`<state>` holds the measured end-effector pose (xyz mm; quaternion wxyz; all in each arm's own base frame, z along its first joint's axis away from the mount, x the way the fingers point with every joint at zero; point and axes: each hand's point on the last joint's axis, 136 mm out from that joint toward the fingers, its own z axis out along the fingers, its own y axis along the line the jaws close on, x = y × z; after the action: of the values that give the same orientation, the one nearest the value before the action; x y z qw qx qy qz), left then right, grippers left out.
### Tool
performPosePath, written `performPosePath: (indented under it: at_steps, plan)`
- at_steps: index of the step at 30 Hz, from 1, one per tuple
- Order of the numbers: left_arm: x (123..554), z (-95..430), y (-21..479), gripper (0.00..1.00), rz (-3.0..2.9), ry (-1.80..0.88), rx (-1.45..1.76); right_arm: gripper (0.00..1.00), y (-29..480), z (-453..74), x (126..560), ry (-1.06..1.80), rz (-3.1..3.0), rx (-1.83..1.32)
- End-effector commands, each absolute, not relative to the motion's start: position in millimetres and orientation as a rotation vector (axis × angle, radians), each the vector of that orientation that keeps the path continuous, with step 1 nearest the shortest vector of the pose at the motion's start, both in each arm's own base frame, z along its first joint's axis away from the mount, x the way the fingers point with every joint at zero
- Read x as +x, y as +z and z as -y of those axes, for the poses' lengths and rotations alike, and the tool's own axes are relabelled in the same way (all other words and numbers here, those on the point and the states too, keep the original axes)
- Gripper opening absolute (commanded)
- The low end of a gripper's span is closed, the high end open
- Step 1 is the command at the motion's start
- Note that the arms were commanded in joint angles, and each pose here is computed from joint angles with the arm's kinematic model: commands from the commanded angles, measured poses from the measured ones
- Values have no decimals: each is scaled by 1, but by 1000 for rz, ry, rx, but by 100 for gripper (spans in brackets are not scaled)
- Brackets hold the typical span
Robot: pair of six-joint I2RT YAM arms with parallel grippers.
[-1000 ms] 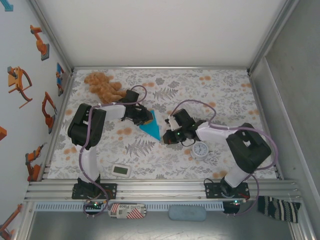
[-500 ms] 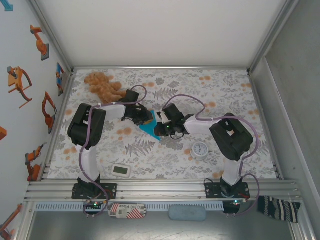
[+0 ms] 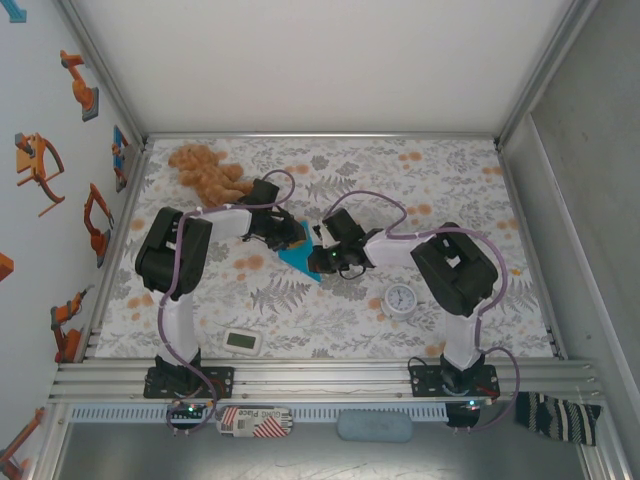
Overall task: Fold a paper plane with a square sheet of paper (pick it up from the middle)
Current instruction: Fourth fold the wing at the center of the table.
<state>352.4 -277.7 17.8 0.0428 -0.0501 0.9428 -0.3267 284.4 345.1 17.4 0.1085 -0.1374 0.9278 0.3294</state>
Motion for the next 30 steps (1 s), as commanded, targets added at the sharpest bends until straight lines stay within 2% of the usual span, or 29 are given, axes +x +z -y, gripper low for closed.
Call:
performPosePath:
  at_steps: [1,8,13,19,24,30]
  plan:
    - [341,274,29,22,-2894,-958,-55,0,-20,-308,243,826,-2930,-431]
    - [337,277,32,22,-2854,-997,58,0,-22,-282,215,782,-2995,-463]
    - [328,290,55,22,-2758,-1117,131,0,-21,-284,218,784,-2993,-449]
    - [313,296,85,22,-2661,-1121,197,0,-25,-285,218,782,-3015,-417]
    - [296,298,77,18,-2682,-1089,196,0,-27,-284,217,777,-3028,-401]
    - [282,308,52,13,-2724,-1187,119,0,-27,-283,216,783,-3035,-390]
